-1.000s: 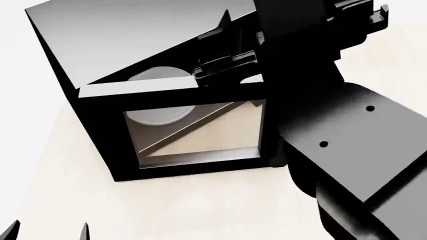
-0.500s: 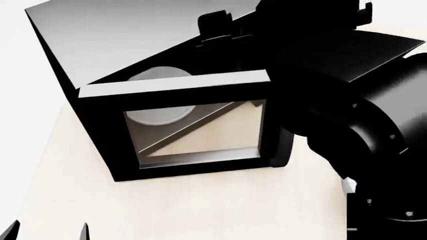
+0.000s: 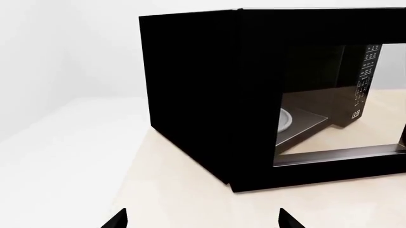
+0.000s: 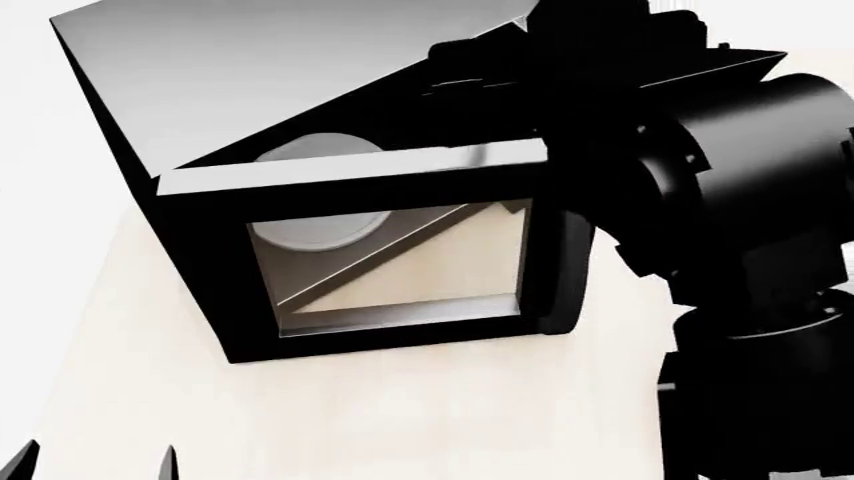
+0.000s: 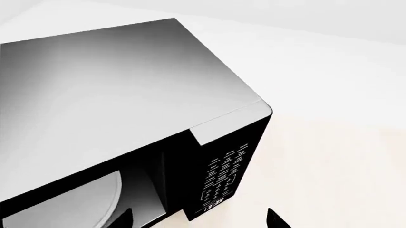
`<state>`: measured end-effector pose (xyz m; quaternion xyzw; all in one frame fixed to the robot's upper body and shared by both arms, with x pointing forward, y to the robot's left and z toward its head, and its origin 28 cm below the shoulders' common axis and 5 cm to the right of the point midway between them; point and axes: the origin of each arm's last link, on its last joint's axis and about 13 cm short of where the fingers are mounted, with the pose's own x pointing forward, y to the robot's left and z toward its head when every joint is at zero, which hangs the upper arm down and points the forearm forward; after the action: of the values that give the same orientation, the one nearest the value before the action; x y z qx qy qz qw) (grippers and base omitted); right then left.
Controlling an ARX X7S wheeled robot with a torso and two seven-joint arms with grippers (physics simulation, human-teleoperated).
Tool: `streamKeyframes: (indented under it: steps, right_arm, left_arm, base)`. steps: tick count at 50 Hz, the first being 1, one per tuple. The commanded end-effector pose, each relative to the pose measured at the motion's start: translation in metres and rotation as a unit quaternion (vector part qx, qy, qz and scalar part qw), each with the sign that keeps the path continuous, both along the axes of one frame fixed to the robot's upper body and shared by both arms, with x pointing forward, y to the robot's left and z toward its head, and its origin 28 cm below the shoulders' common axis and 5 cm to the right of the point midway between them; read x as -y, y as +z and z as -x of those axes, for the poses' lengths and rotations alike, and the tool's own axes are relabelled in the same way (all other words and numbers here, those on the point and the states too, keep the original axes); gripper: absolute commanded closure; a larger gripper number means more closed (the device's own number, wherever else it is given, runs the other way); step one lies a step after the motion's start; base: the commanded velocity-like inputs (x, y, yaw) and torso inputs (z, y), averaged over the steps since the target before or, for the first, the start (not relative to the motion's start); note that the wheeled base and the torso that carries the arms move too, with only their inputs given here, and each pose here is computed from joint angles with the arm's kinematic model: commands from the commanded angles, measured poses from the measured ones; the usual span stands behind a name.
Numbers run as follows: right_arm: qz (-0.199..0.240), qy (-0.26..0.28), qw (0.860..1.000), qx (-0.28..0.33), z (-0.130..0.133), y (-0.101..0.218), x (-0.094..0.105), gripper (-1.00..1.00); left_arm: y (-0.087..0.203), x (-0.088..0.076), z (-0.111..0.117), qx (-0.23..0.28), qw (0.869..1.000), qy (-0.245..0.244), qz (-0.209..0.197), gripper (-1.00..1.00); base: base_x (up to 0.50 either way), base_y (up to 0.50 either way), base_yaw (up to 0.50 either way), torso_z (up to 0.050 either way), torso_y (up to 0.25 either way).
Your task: Open the microwave.
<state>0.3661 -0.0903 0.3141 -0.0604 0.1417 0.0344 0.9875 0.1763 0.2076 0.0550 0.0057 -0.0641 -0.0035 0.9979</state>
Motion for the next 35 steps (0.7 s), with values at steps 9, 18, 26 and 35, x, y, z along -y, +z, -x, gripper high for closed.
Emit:
streamKeyframes:
  steps: [9,18,26,35]
  right_arm:
    - [-0.004,-0.013,0.999,-0.029,-0.021,-0.018,0.002,-1.0]
    - [-0.006,-0.012,0.999,-0.038,-0.021,-0.023,0.001,-1.0]
    - [-0.014,-0.01,0.999,-0.045,-0.018,-0.025,0.002,-1.0]
    - [-0.015,-0.003,0.999,-0.05,-0.015,-0.027,0.002,-1.0]
  left_arm:
    - [0.001,-0.001,0.0,0.002,1.0,0.002,0.0,-1.0]
    - [0.001,-0.001,0.0,0.001,1.0,0.002,0.0,-1.0]
    - [0.001,0.0,0.001,0.002,1.0,0.002,0.0,-1.0]
    - [0.002,-0.001,0.001,0.003,1.0,0.003,0.0,-1.0]
  base:
    - [0.0,0.0,0.0,0.0,0.0]
    - [0.0,0.0,0.0,0.0,0.0]
    - [0.0,0.0,0.0,0.0,0.0]
    - [0.0,0.0,0.0,0.0,0.0]
